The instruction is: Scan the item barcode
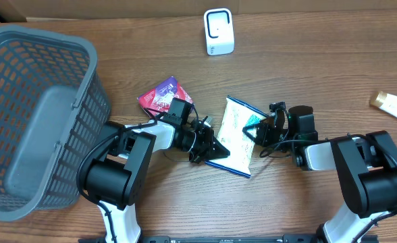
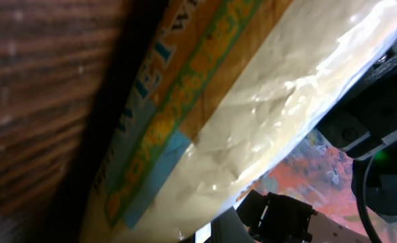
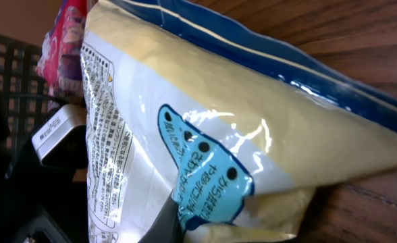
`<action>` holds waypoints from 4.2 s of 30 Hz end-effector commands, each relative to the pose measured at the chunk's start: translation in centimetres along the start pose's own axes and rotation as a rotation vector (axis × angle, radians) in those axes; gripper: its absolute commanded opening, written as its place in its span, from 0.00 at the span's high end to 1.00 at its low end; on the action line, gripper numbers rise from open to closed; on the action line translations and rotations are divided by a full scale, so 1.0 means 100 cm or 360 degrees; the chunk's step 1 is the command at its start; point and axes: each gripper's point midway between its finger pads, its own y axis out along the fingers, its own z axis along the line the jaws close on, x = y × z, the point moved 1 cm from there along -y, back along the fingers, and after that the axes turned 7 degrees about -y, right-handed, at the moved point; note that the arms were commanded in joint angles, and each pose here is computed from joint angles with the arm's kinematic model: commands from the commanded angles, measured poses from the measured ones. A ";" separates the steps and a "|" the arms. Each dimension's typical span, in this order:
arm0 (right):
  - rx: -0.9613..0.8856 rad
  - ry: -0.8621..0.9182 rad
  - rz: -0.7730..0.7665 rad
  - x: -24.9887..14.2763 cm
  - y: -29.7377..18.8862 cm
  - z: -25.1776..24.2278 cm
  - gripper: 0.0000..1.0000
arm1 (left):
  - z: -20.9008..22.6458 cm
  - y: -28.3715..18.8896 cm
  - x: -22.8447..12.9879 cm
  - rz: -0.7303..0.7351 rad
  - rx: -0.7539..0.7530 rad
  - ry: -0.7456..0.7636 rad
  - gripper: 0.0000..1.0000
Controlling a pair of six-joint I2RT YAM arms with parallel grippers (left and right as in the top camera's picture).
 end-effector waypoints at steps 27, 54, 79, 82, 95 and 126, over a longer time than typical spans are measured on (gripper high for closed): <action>0.0331 0.0049 -0.0143 0.047 -0.083 0.052 0.96 | -0.075 -0.064 -0.018 -0.0429 0.0137 0.0488 0.96; 0.1000 0.0274 -0.0102 0.138 -0.200 0.238 0.96 | -0.070 -0.147 -0.052 -0.1015 0.0627 0.0517 0.79; 0.0267 -0.0567 -0.0938 0.201 -0.191 0.178 0.96 | -0.066 -0.153 -0.047 -0.1079 0.0686 0.0510 0.00; -0.0150 -0.0560 -0.1092 0.218 -0.192 0.136 0.96 | -0.070 -0.160 -0.044 -0.1132 0.0710 0.0527 0.00; -0.1004 -0.1243 -0.1296 0.276 -0.208 0.141 0.96 | -0.152 -0.296 -0.089 -0.1746 0.1223 0.0671 0.00; -0.1430 -0.2495 -0.1209 0.348 0.026 0.186 0.96 | -0.169 -0.348 -0.120 -0.2010 0.1393 0.0625 0.00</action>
